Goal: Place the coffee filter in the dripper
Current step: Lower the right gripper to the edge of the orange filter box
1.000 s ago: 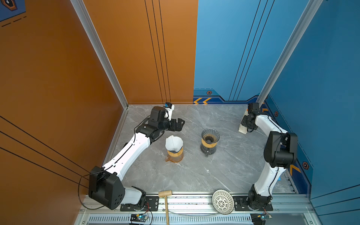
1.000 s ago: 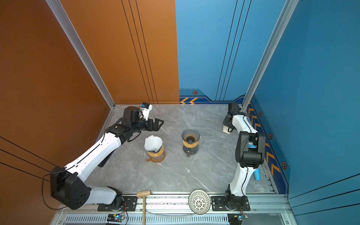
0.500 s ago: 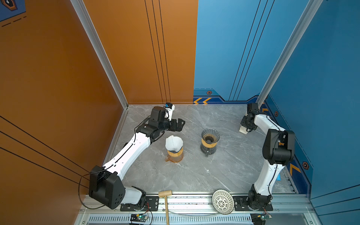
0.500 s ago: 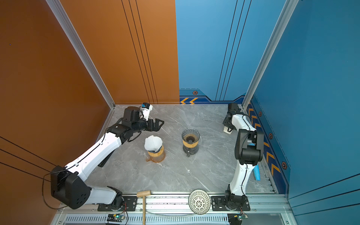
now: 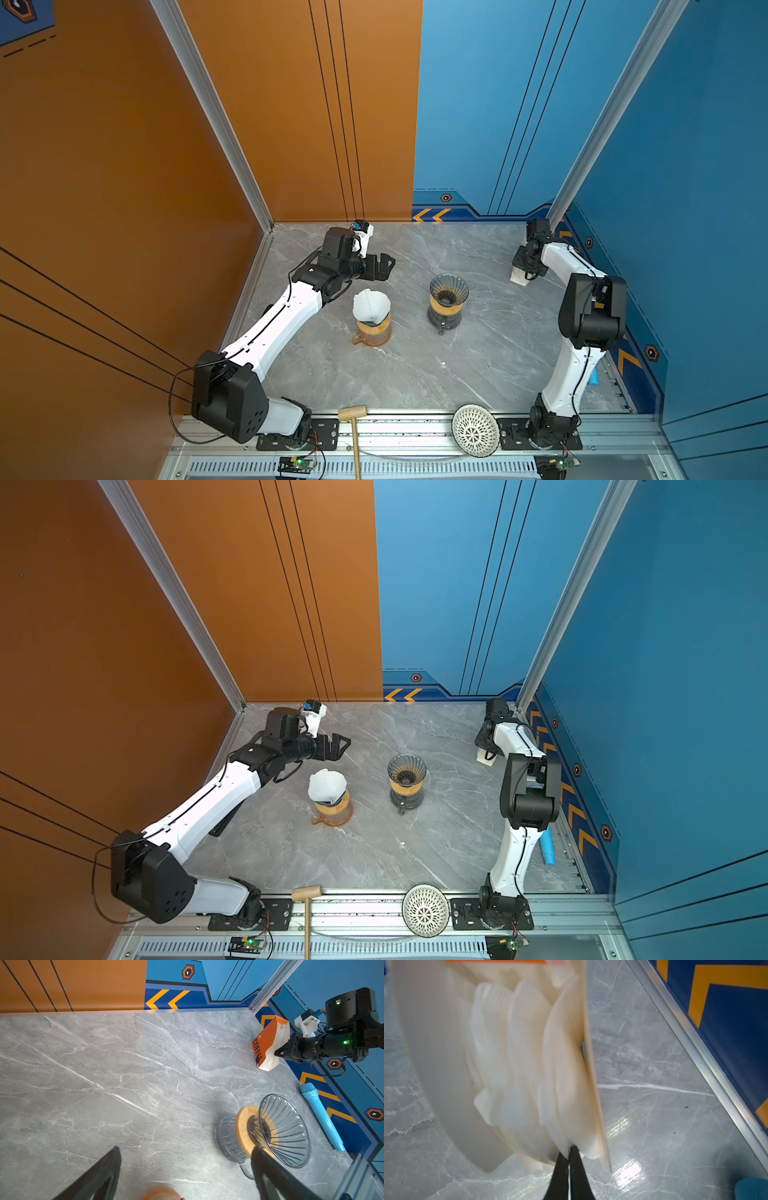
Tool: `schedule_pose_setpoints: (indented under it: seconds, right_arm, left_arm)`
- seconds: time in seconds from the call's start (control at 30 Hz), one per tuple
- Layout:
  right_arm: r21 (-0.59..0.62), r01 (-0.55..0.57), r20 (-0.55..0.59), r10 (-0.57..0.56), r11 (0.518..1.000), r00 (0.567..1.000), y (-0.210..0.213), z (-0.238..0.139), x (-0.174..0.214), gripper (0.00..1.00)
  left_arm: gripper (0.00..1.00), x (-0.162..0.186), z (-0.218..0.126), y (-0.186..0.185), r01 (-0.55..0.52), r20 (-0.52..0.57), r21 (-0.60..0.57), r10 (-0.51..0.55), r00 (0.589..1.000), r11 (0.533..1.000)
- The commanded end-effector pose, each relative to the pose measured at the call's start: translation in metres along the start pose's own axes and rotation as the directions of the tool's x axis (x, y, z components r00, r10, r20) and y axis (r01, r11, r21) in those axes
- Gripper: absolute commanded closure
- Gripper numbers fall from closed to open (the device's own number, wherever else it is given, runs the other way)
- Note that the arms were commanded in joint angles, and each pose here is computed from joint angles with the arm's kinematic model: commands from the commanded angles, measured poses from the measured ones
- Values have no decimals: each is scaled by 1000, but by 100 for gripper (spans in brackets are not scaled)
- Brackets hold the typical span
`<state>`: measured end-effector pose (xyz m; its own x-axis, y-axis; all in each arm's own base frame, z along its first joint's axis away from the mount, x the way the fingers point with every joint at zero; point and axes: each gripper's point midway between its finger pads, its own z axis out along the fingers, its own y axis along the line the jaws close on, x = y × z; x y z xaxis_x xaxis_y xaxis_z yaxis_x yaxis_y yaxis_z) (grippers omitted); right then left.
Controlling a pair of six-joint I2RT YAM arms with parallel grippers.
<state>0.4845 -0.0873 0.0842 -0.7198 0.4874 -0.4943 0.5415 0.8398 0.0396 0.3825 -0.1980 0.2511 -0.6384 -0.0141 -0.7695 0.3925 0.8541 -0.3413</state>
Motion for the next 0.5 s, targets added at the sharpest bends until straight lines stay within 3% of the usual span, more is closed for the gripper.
schedule_pose_setpoints:
  seconds: [0.0,0.47]
  right_arm:
    - [-33,-17,0,17,999,1000,1,-21,-6,100]
    - [-87,-60,-28,58,994,998,5,-45,-1,100]
  left_arm:
    - [2,-6,-3,-1,17,4,10,-17,1000,1000]
    - [2,-5,1,-3,20,-7,21,-20,1000,1000]
